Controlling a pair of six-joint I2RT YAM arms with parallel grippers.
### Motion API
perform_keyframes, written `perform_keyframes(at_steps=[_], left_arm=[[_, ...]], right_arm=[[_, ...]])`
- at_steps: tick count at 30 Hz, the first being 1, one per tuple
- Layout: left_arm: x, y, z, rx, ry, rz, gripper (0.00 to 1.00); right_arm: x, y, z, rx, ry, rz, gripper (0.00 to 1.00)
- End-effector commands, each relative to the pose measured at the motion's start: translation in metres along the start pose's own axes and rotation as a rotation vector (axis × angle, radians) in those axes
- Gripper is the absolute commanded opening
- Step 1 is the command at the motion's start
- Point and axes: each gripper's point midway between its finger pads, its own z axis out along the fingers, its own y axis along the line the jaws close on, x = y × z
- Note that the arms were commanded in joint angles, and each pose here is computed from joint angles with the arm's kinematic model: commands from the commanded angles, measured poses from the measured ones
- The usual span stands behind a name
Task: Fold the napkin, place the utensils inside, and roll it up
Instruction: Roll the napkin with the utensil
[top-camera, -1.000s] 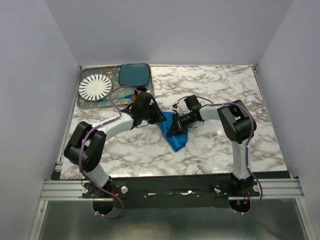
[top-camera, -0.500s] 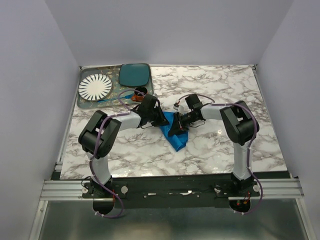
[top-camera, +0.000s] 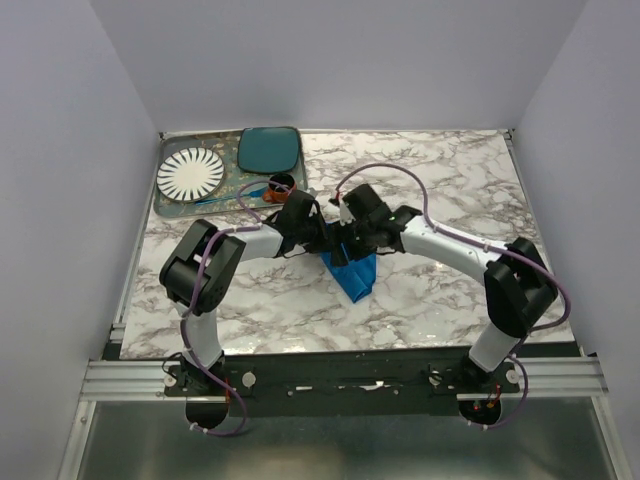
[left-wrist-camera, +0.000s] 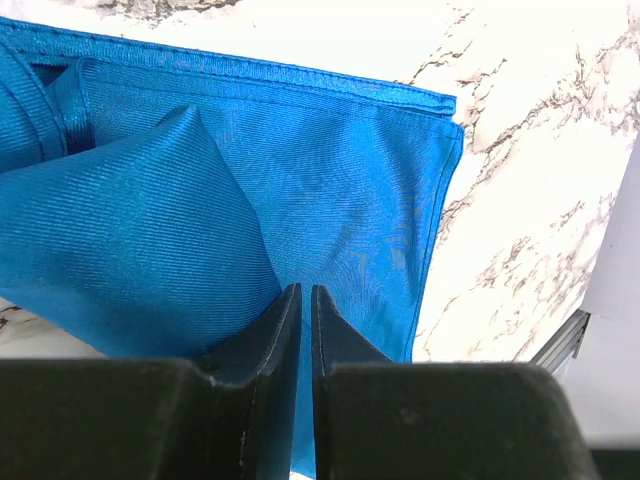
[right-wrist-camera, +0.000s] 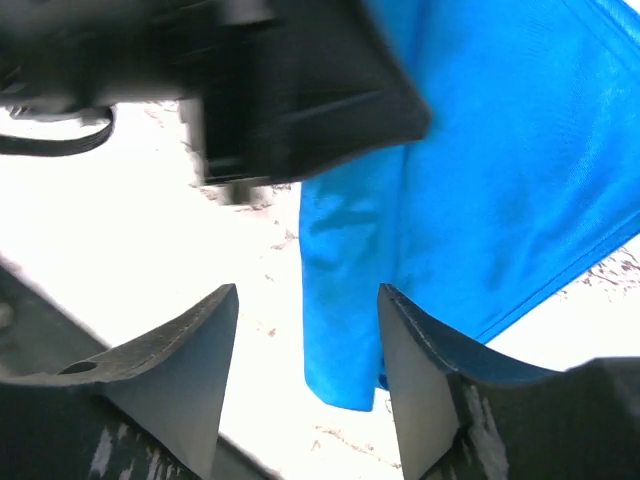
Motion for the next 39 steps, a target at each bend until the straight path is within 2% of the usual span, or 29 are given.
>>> perform_keyframes(at_steps=[1, 4, 9, 20, 22, 23, 26, 29, 35, 38, 39], left_arm=[[0.016, 0.024, 0.006, -0.054, 0.056, -0.041, 0.17], [0.019, 0.024, 0.007, -0.052, 0.070, -0.050, 0.17], [0.019, 0.028, 0.008, -0.056, 0.077, -0.070, 0.17], [0.018, 0.028, 0.006, -0.051, 0.081, -0.076, 0.17], [0.018, 0.028, 0.005, -0.050, 0.079, -0.065, 0.18], [0.017, 0.027, 0.003, -0.051, 0.078, -0.061, 0.19], [0.015, 0.027, 0.000, -0.055, 0.074, -0.045, 0.19], [0.014, 0.027, -0.002, -0.053, 0.071, -0.035, 0.20], [-0.002, 0.010, -0.015, -0.043, 0.043, 0.027, 0.31], [-0.019, -0.007, -0.033, -0.051, 0.004, 0.089, 0.41], [-0.030, -0.015, -0.038, -0.048, -0.026, 0.119, 0.48]], right_arm=[[0.009, -0.027, 0.009, 0.373, -0.047, -0.096, 0.68], [0.006, -0.020, 0.016, 0.448, -0.081, -0.142, 0.69], [0.017, -0.010, 0.036, 0.521, -0.061, -0.221, 0.72], [0.039, -0.014, 0.064, 0.517, 0.006, -0.241, 0.71], [0.045, -0.014, 0.068, 0.485, 0.020, -0.233, 0.64], [0.045, -0.016, 0.068, 0.473, 0.020, -0.216, 0.55], [0.052, -0.017, 0.070, 0.398, 0.023, -0.160, 0.41], [0.058, -0.020, 0.071, 0.353, 0.029, -0.125, 0.33], [0.061, -0.020, 0.071, 0.228, 0.026, -0.040, 0.26], [0.066, -0.011, 0.070, 0.112, 0.044, -0.015, 0.25], [0.071, -0.002, 0.070, 0.040, 0.069, -0.006, 0.25]])
